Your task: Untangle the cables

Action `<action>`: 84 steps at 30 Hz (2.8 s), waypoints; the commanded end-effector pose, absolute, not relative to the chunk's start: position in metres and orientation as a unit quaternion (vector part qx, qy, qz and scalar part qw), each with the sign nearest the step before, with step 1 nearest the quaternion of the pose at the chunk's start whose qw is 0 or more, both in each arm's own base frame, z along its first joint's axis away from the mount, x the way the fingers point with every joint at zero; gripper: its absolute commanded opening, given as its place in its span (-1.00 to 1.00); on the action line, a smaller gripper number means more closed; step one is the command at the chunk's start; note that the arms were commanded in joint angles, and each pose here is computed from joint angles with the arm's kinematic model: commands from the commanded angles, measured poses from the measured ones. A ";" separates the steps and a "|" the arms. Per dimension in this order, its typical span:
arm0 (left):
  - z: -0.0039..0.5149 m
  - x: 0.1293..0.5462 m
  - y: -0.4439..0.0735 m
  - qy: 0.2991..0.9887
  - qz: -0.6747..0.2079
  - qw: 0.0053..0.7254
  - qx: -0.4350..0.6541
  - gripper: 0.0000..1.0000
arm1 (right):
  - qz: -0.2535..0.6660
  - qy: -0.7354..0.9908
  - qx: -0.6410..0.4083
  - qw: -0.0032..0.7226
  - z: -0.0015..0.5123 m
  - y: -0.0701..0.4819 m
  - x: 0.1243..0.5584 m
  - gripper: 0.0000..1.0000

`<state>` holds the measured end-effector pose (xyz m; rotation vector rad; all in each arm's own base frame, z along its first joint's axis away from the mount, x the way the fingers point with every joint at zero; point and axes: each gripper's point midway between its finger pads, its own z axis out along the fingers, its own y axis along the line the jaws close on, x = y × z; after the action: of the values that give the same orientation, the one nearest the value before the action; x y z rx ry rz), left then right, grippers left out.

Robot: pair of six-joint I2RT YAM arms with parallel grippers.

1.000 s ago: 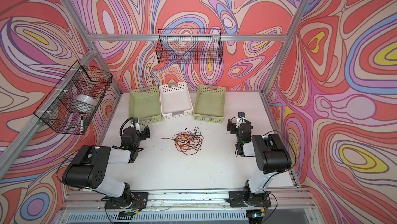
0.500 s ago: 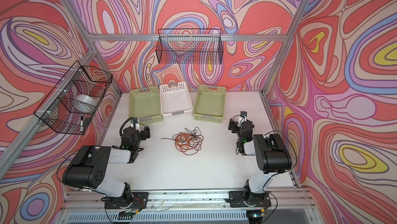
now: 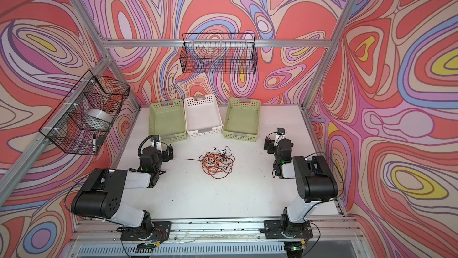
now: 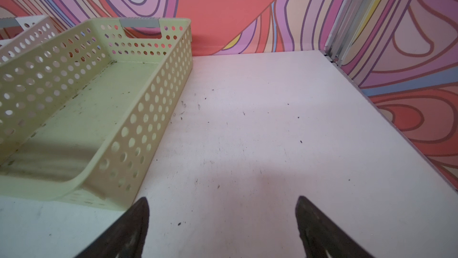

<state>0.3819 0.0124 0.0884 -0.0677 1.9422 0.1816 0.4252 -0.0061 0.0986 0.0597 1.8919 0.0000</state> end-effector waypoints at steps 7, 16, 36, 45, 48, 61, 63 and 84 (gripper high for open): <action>0.182 0.369 -0.001 0.819 0.005 0.570 -0.061 0.96 | 0.072 0.806 -0.075 0.582 0.177 0.063 0.424 0.77; 0.180 0.333 -0.036 0.861 -0.176 0.435 -0.196 0.91 | 0.216 0.796 -0.346 0.447 0.183 0.280 0.349 0.74; 0.145 0.327 -0.073 0.868 -0.260 0.345 -0.243 0.89 | 0.149 0.882 -0.368 0.253 0.032 0.363 0.340 0.44; 0.124 0.332 -0.102 0.882 -0.268 0.285 -0.263 0.86 | 0.159 0.878 -0.380 0.242 0.025 0.367 0.335 -0.64; 0.115 0.332 -0.111 0.882 -0.270 0.267 -0.279 0.83 | 0.168 0.875 -0.377 0.251 0.032 0.368 0.334 -0.91; 0.082 0.327 -0.119 0.867 -0.267 0.243 -0.344 0.69 | 0.234 0.856 -0.352 0.297 0.063 0.376 0.327 -1.00; 0.075 0.327 -0.122 0.866 -0.268 0.236 -0.349 0.64 | 0.235 0.858 -0.350 0.294 0.061 0.376 0.326 -1.00; 0.037 0.333 -0.125 0.871 -0.230 0.245 -0.357 -0.01 | 0.232 0.860 -0.355 0.283 0.049 0.374 0.322 -1.00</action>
<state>0.3304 -0.1291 0.0423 -0.9495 2.4102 -0.6549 0.3250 0.3742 0.0498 -0.9478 2.3052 0.6055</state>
